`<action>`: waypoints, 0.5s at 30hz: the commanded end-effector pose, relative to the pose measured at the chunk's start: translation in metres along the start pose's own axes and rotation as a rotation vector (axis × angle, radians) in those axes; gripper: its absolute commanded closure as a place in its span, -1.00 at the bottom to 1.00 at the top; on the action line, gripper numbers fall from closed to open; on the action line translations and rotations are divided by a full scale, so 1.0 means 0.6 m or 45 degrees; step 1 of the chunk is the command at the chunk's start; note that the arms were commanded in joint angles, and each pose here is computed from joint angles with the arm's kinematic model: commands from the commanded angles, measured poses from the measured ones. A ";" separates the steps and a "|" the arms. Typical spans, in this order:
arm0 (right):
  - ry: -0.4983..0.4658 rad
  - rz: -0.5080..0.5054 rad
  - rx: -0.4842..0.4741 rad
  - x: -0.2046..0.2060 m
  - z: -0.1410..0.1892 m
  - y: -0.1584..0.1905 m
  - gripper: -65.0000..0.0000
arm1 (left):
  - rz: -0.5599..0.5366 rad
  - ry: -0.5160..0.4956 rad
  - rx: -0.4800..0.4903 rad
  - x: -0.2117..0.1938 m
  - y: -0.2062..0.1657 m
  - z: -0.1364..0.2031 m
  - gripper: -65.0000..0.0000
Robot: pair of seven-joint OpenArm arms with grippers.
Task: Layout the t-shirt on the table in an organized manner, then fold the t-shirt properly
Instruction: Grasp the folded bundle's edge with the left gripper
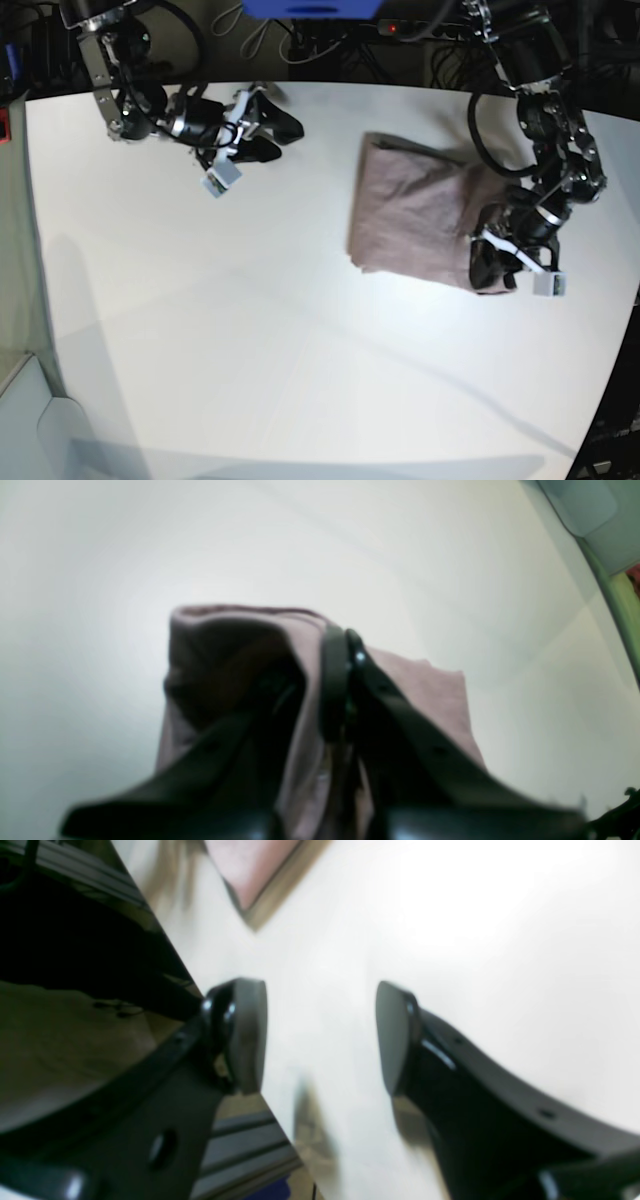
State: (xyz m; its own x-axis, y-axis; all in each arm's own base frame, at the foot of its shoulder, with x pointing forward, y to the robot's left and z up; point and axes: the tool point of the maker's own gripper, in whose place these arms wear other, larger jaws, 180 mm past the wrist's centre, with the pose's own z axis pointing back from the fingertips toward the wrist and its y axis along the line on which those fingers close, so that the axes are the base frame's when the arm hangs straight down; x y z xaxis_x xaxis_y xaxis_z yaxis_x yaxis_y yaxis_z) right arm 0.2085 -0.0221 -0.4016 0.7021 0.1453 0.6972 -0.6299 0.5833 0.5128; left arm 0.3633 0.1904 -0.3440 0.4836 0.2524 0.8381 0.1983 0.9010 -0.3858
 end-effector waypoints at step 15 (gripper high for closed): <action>-0.082 0.094 0.024 0.075 -0.009 -0.004 -0.06 | -0.017 -0.134 -0.061 0.097 -0.007 -0.046 0.98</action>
State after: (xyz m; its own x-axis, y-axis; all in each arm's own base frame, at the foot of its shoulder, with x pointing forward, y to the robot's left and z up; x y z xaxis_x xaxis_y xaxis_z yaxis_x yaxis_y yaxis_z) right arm 0.2369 -0.0141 -0.3872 0.6593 0.1613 0.7344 -0.6680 0.5739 0.4737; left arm 0.4051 0.1851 -0.3259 0.4514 0.2739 0.8492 0.2285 0.8845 -0.4067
